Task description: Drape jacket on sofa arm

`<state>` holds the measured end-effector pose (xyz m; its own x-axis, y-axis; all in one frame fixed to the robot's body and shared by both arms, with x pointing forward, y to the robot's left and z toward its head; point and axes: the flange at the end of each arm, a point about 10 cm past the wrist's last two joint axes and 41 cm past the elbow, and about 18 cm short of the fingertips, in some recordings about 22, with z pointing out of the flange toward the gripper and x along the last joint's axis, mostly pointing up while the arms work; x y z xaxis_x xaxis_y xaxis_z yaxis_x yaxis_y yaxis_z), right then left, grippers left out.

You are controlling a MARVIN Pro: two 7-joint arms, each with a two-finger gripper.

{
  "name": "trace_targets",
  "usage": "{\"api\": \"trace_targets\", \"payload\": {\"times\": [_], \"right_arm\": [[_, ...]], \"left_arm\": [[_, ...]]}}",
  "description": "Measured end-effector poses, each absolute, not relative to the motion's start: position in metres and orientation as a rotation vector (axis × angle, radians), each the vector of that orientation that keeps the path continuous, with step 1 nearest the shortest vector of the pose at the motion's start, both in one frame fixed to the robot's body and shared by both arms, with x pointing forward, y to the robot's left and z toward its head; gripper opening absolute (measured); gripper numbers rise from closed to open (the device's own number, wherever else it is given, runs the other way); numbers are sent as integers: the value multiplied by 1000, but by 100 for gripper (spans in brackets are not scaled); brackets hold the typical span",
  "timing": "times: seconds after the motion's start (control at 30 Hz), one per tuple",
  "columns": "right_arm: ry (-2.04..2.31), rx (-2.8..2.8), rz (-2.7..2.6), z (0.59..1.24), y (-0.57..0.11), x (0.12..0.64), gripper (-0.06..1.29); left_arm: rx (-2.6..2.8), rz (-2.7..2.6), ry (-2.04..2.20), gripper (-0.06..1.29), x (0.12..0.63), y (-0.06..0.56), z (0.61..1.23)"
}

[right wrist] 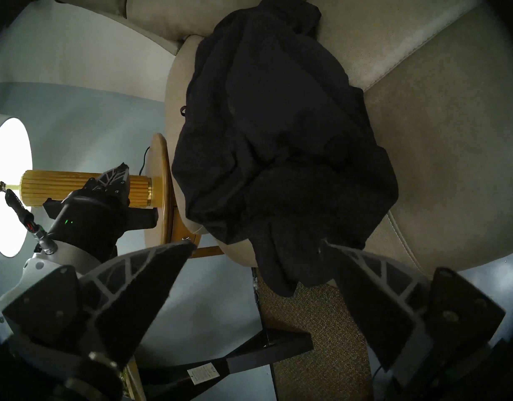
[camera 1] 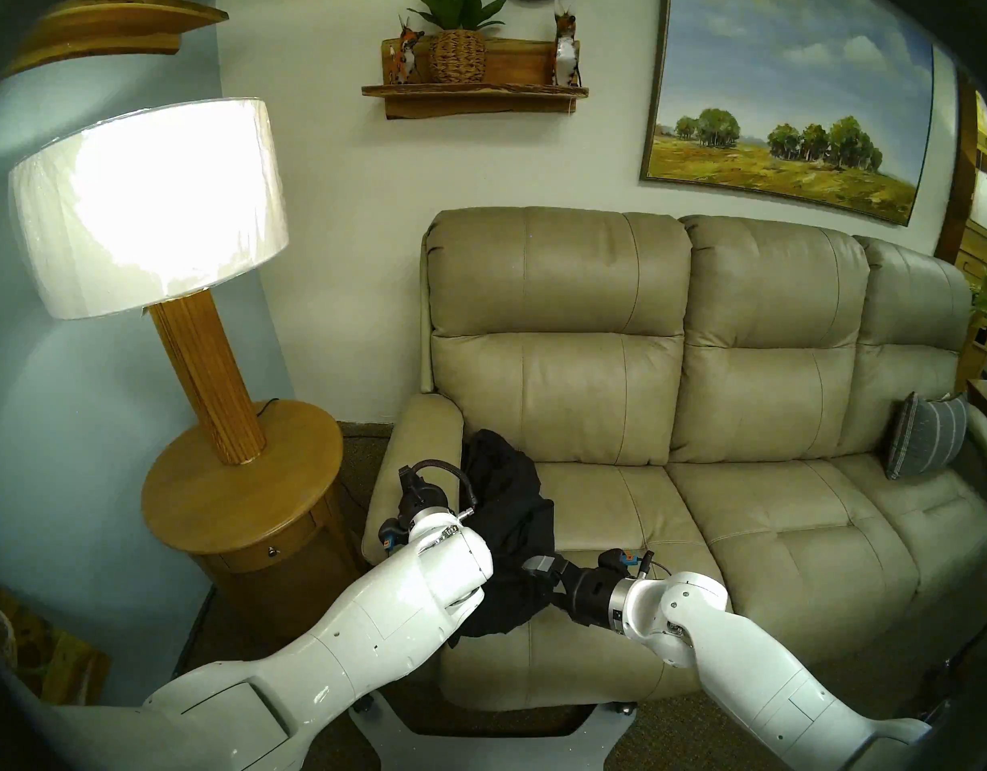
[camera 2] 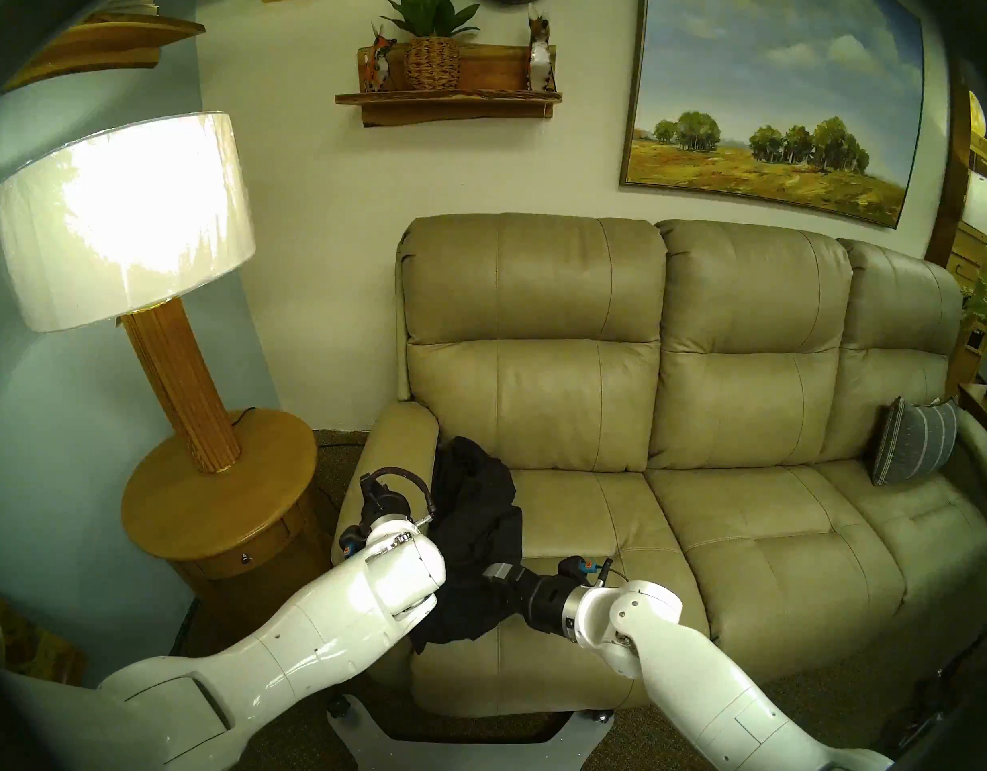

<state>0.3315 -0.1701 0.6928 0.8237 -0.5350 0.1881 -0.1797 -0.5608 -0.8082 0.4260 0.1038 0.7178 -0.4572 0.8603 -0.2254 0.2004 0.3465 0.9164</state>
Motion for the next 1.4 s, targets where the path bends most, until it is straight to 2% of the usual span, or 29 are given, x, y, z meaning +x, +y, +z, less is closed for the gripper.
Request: {"api": "trace_targets", "payload": {"times": [0.1,0.17,0.23,0.37,0.5,0.53,0.57,0.63,0.67,0.93,1.4], "right_arm": [[532,-2152,-535,691,-172,332,121],[539,-2153,-538,689,-173,333,121],[543,-2154,-540,688,-173,334,121],[550,-2157,-547,686,-174,335,121],[550,-2159,-553,684,-173,335,121],[549,-2160,-557,684,-173,336,121],[549,-2160,-565,684,-172,336,121],[549,-2160,-575,684,-172,337,121],[551,-2159,-581,684,-172,337,121],[588,-2163,-642,683,-190,347,121],[678,-2121,-721,684,-245,353,121]], "left_arm": [[957,1133,1870,-1,409,90,714],[982,1121,1864,6,394,78,710],[1005,1104,1858,-2,381,69,705],[1070,1055,1837,1,351,48,696],[1133,1002,1829,38,325,38,687],[1150,986,1831,53,319,36,684],[1170,965,1837,88,310,35,680],[1184,948,1844,122,304,35,677],[1191,942,1845,125,300,35,676],[1209,948,1824,125,292,38,673],[1233,981,1897,125,310,38,653]]}}
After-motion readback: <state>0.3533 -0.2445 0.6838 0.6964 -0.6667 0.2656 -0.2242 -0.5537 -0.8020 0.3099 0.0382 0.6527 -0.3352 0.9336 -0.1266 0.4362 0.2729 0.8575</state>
